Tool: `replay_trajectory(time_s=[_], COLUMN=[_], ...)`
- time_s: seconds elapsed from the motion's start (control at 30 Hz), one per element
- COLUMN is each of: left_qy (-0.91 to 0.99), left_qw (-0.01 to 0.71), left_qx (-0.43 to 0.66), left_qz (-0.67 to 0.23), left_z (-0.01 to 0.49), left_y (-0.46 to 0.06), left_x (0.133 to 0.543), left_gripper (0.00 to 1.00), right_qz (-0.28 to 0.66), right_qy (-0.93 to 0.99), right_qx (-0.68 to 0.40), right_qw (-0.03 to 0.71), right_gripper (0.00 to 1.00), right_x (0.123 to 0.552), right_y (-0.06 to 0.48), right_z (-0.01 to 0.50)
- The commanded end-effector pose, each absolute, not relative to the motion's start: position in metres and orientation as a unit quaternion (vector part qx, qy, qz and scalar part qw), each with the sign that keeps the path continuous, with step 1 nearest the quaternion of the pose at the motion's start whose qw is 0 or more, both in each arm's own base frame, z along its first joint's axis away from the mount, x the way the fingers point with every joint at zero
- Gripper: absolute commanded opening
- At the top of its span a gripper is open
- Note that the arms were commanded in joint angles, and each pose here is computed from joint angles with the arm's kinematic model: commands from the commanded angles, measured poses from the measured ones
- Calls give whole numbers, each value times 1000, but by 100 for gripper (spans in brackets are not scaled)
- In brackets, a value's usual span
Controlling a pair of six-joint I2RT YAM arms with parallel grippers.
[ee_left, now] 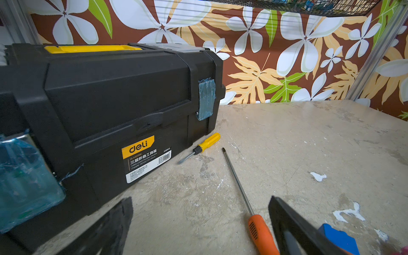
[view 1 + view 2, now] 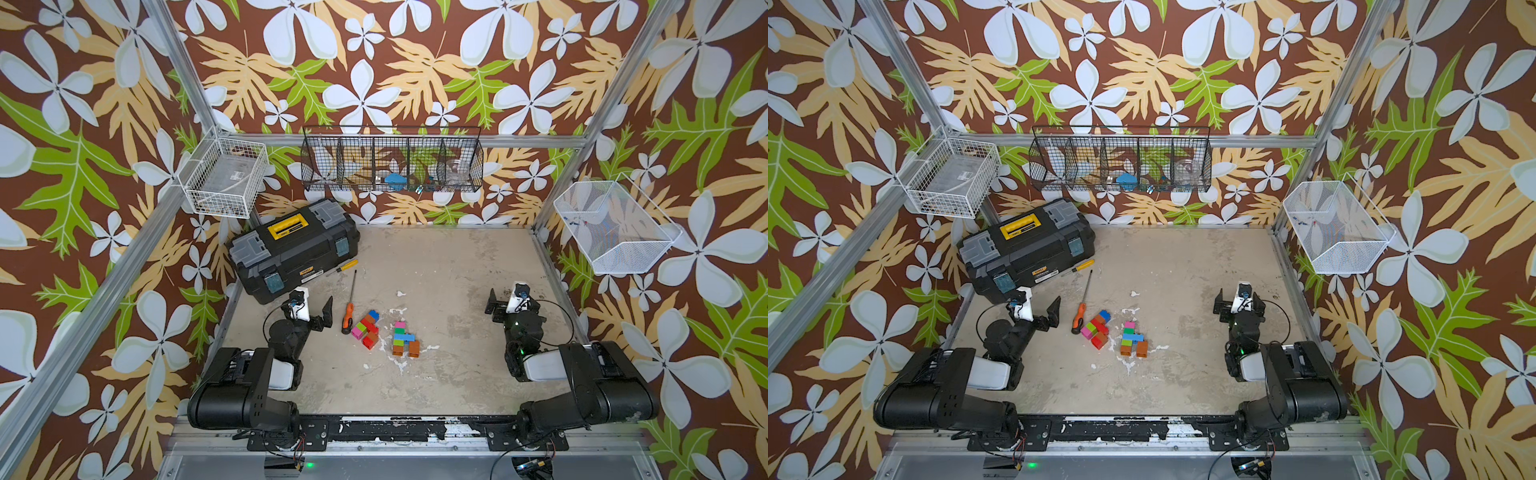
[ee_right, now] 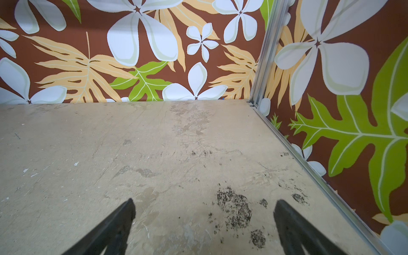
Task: Assemble the letter h with lego
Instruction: Reset both arms
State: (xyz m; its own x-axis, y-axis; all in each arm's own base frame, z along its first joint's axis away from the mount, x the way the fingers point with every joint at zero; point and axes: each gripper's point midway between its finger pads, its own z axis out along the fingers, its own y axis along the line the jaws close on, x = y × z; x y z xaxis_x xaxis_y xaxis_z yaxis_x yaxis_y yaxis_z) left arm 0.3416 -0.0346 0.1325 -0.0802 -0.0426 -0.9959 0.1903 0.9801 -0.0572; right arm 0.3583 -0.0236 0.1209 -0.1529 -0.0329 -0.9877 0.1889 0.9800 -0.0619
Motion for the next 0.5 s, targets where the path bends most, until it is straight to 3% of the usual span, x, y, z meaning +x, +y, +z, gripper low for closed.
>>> replay_trajectory(time_s=[0.0,0.47], left_qy=[720,721], left_qw=[687,686], left_qx=[55,52], left_qz=[-81,-79], left_z=[140,139], left_y=[-34,-33], left_x=[342,343], left_gripper=[100,100], right_qz=[-83,-83], right_qy=[751,751], right_qx=[55,55], right_qw=[653,652], right_gripper=[100,100], right_x=[359,360], right_y=[-24,-24], right_z=[124,123])
